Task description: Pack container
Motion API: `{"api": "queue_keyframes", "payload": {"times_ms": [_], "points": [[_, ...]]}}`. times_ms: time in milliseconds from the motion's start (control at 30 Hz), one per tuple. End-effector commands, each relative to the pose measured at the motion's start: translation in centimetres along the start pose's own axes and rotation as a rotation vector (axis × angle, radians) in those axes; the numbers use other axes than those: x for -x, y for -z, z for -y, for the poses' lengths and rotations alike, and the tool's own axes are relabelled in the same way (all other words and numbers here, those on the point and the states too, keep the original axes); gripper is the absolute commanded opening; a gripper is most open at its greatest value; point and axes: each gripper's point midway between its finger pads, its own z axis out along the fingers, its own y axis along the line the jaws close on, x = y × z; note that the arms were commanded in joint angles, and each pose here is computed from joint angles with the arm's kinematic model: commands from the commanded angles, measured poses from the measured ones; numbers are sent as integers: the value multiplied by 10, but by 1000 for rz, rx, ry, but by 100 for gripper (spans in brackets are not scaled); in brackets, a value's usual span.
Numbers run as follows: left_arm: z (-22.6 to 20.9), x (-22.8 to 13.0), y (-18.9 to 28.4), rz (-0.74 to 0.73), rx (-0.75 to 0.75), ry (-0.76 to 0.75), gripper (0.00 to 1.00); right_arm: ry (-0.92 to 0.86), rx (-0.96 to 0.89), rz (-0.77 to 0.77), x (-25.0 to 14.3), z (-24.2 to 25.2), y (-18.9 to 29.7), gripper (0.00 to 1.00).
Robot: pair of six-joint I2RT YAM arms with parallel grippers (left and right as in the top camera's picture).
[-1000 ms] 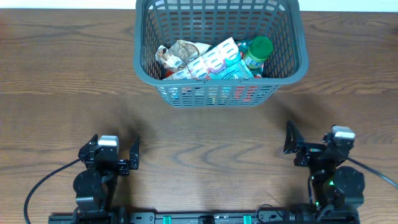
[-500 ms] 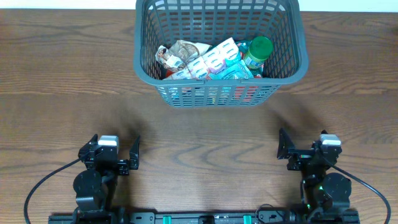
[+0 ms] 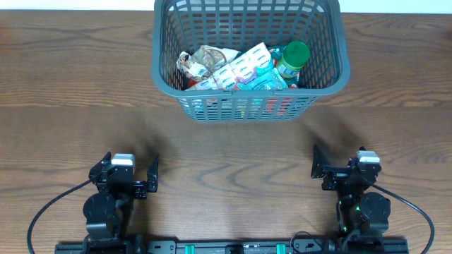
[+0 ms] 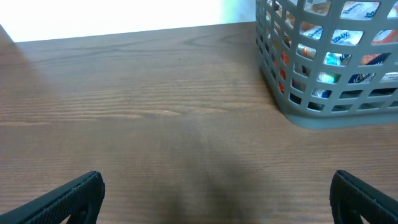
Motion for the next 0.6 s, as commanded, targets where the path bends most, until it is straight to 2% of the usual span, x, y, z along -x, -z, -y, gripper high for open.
{"api": "queue_keyframes", "payload": {"times_ms": [0, 567], "points": [[-2, -8, -3, -16, 10, -15, 98, 9, -13, 12, 2, 3, 0, 99], [-2, -8, -3, -16, 10, -15, 99, 9, -5, 11, 2, 2, 0, 99]]}}
